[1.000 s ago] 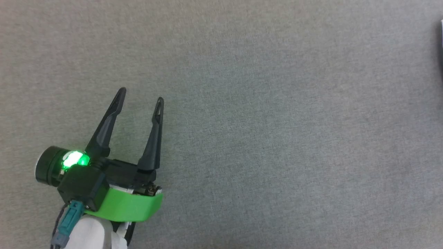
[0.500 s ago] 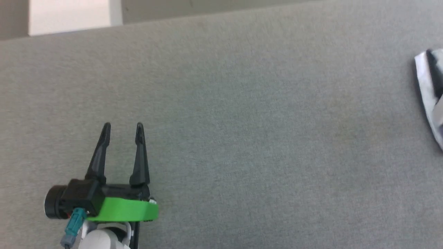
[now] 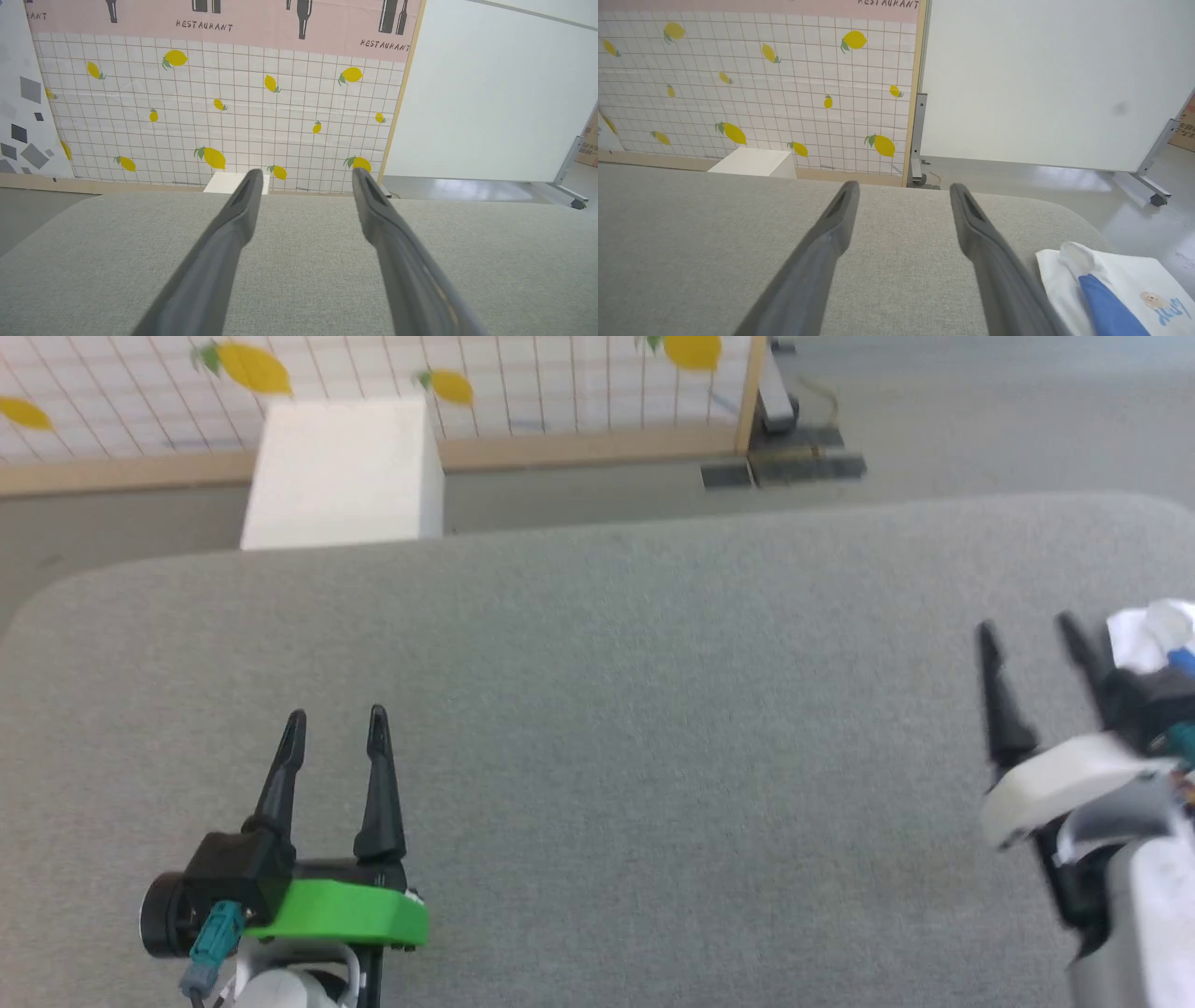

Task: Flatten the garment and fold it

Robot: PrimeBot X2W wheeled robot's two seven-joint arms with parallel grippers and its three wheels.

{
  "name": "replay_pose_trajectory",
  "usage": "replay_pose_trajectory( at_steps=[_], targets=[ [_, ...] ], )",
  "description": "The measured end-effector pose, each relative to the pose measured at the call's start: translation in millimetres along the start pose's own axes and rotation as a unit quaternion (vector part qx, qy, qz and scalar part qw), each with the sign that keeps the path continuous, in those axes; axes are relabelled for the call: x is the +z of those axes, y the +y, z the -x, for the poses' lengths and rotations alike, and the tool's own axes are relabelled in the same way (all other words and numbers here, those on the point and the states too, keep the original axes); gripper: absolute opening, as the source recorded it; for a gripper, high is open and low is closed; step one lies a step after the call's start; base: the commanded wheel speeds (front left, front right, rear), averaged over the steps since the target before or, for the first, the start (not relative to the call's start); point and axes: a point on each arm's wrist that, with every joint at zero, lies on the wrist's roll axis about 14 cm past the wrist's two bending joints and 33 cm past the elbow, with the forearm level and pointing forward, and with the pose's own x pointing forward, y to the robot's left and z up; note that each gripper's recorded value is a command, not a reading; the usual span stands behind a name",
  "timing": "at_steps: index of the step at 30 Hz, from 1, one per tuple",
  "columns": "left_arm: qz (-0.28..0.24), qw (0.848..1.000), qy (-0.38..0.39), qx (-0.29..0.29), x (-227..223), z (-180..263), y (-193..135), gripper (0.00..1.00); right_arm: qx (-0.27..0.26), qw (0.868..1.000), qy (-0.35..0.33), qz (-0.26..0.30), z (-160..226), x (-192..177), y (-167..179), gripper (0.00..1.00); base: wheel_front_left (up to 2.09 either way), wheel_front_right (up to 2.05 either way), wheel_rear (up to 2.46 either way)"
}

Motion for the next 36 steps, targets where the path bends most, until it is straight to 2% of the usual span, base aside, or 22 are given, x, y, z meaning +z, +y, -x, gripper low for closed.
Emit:
replay_pose_trajectory(
  at_steps=[3,9,25,26,36],
  targets=[
    [-0.004,1.000,-0.011,0.007,11.1,12.9,2.5,1.00,0.013,1.000,-0.026,-0.004,14.6,7.6,21.4,1.00,0.00,0.00,0.00],
    [-0.024,1.000,-0.019,0.001,20.1,27.8,-3.4,1.00,0.013,0.997,-0.068,0.017,33.1,15.6,30.4,1.00,0.00,0.00,0.00],
    [-0.013,1.000,-0.001,-0.010,7.2,29.8,-13.8,1.00,-0.006,0.999,-0.041,-0.001,40.0,-18.9,18.0,1.00,0.00,0.00,0.00],
    [-0.012,1.000,0.000,-0.010,6.8,29.6,-14.0,0.00,-0.006,0.999,-0.039,-0.001,39.8,-20.1,18.0,0.00,0.00,0.00,0.00],
    [-0.012,1.000,0.005,-0.011,4.7,29.8,-14.1,0.00,-0.005,0.999,-0.036,0.000,39.3,-20.8,19.1,0.00,0.00,0.00,0.00]
  ],
)
